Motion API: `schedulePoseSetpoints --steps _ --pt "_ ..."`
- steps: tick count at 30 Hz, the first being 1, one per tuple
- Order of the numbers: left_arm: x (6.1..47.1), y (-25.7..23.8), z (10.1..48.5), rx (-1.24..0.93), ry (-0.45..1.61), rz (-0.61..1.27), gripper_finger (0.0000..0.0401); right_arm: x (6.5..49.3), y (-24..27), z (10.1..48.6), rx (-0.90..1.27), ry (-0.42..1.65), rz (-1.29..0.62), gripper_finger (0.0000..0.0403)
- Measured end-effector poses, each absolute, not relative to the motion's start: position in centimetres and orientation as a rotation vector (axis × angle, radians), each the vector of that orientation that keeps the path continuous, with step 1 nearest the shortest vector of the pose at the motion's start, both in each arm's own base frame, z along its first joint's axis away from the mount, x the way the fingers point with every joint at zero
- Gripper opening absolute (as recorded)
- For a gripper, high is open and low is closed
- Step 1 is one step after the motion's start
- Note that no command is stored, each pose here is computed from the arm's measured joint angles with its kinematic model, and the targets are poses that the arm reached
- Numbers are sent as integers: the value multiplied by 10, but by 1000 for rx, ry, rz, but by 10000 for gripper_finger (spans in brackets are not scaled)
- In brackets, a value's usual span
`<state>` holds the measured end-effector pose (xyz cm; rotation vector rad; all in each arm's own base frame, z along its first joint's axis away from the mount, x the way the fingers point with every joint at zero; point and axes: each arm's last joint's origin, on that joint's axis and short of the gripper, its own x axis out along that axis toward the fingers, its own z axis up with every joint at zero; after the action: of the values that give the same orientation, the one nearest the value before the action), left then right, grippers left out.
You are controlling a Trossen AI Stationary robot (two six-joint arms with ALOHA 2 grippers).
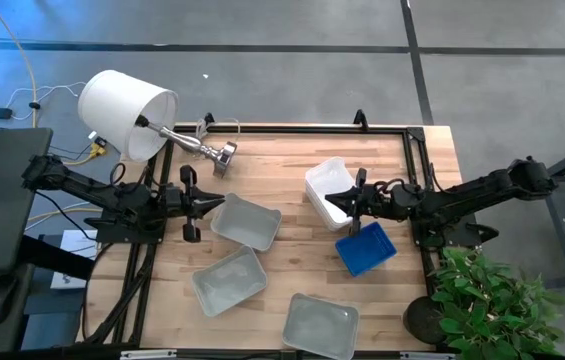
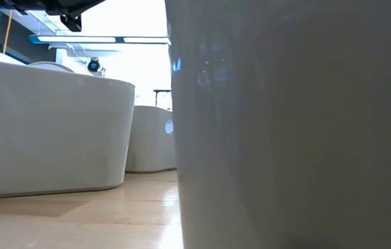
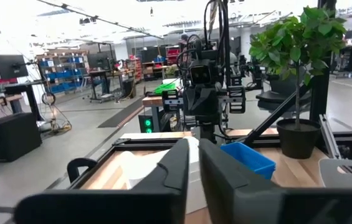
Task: Stack baskets by color
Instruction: Stack the top gray bin on top of the left gray bin
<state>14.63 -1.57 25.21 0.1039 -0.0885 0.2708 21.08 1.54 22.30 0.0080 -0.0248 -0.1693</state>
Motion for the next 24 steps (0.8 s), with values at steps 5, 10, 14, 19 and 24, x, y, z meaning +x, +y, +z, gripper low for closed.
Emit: schedulePoseSetpoints --steps 5,10,14,19,24 --pt "146 -16 252 57 -94 276 98 211 15 222 25 -16 -169 0" --pt "146 -15 251 13 -90 298 180 211 15 222 24 -12 -169 0" --pt "146 -15 251 19 -89 300 228 211 15 222 28 -12 -169 0" --pt "146 -14 253 -8 -80 316 250 211 15 222 28 -12 -170 0" --pt "148 -12 276 -104 85 430 245 211 15 222 28 -13 -170 0"
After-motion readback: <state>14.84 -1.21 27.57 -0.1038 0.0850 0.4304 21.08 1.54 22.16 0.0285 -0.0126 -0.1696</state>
